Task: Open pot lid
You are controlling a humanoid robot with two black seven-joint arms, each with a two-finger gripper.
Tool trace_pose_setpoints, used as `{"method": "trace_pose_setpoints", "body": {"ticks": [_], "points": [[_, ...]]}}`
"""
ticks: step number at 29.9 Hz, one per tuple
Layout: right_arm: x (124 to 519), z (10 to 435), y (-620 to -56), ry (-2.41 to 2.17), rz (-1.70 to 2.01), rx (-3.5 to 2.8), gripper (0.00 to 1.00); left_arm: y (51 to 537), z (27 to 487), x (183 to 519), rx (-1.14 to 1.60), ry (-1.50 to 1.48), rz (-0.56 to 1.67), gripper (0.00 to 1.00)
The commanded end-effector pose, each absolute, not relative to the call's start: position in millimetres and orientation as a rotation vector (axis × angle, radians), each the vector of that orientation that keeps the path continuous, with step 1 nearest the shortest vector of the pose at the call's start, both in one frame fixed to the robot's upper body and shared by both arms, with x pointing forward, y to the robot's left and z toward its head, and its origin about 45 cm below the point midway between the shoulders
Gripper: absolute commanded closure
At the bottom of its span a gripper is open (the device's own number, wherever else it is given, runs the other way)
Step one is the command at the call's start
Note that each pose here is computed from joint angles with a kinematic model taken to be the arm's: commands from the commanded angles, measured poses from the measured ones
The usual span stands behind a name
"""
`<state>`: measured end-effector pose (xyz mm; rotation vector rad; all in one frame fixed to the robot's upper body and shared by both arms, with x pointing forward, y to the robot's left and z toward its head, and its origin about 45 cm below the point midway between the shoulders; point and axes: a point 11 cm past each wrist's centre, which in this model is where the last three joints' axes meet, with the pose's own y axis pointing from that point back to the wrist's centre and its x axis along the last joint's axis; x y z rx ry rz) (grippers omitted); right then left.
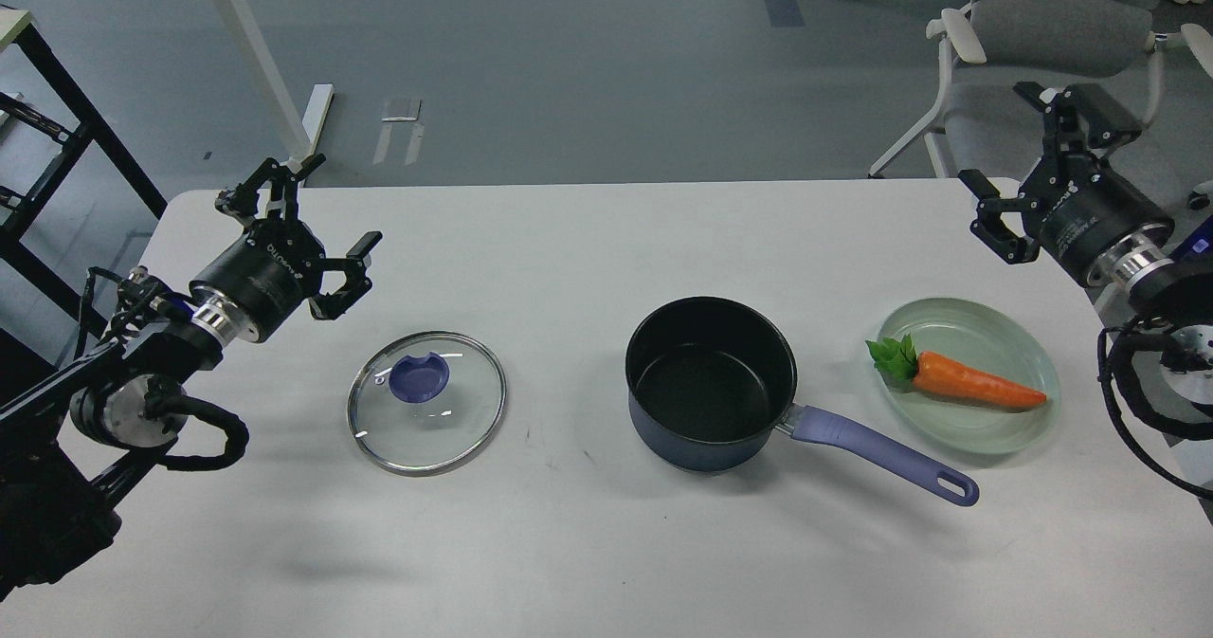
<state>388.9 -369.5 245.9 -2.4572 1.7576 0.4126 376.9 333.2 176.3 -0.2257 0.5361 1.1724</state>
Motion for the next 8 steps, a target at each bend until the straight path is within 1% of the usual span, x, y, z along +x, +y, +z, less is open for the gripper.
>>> {"method": "trace_pose_setpoints", "body": {"ticks": [1, 8], "points": [[384.9, 241.3, -368.1, 1.717, 0.449, -2.458, 0.01, 335.1, 170.6, 371.5, -0.243, 0.559, 1.180, 0.01], [385.2, 242.5, -367.5, 1.710, 0.447, -2.457, 0.01, 335.2, 171.2, 372.0, -0.251, 0.558, 1.183, 0.01]]}}
